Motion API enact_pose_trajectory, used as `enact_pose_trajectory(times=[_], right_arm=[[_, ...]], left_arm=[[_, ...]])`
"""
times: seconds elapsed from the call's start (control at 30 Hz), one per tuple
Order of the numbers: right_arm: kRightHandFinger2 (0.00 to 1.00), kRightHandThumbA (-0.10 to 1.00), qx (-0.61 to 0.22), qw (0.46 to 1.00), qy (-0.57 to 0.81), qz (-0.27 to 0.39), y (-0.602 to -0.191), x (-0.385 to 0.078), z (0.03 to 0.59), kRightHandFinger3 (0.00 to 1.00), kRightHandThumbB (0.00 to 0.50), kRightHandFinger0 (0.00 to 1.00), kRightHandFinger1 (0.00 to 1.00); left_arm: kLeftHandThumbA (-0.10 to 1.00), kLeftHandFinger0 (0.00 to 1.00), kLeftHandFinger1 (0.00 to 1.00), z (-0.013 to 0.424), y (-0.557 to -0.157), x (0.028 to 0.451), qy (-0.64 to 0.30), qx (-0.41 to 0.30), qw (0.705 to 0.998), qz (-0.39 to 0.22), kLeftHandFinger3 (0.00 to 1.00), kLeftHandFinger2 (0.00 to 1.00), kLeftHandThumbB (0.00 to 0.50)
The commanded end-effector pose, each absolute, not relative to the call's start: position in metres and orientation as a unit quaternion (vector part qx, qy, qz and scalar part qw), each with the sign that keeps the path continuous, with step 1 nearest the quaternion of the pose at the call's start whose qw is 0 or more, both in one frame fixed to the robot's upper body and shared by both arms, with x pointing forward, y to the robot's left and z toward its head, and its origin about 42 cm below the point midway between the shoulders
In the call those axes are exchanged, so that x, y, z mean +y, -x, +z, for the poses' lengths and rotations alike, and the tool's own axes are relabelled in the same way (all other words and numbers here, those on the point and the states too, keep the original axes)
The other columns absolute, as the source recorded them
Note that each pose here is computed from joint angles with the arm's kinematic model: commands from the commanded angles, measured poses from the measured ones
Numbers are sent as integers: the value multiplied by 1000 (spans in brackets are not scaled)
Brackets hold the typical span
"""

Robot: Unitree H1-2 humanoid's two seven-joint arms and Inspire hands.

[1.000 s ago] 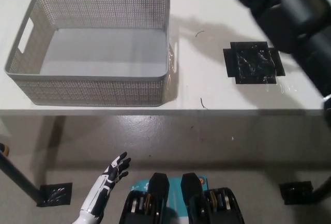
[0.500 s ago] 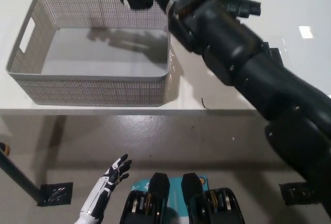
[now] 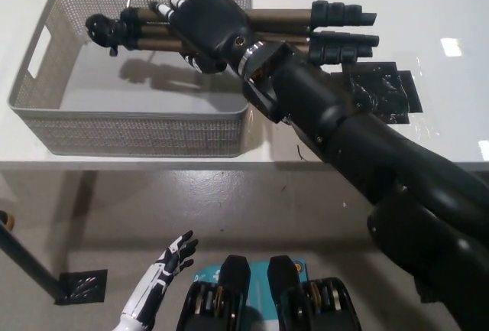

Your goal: The robot uses its right hand to pick the tripod on the desk and places it into a rectangular container on the left.

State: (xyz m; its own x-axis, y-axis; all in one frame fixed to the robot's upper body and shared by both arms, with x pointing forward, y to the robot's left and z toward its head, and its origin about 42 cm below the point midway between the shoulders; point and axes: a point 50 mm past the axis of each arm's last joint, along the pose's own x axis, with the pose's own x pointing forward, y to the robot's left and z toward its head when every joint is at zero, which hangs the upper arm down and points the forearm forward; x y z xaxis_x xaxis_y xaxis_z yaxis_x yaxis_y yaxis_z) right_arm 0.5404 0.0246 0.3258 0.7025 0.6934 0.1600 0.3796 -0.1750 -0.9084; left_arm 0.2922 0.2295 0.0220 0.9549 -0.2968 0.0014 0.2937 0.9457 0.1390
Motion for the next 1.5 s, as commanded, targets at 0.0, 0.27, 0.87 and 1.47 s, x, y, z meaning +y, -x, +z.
enact_pose_trajectory(times=[0.0,0.27,0.87,1.47], right_arm=[[267,-100,-436,499,741,113,-530,56,366,451,356,0,0],[680,502,-491,518,685,146,-508,89,363,1000,312,213,380],[1000,1000,-438,689,563,129,-529,40,423,1000,488,1000,1000],[1000,1000,-636,761,127,-14,-350,-235,565,1000,356,1000,1000]], left_arm=[[1000,1000,1000,29,-296,229,-80,-33,983,-164,1000,1000,500],[1000,1000,1000,33,-300,227,-92,-38,979,-175,1000,1000,500],[1000,1000,1000,35,-301,222,-91,-25,978,-186,1000,1000,500],[1000,1000,1000,36,-306,227,-81,-39,982,-166,1000,1000,500]])
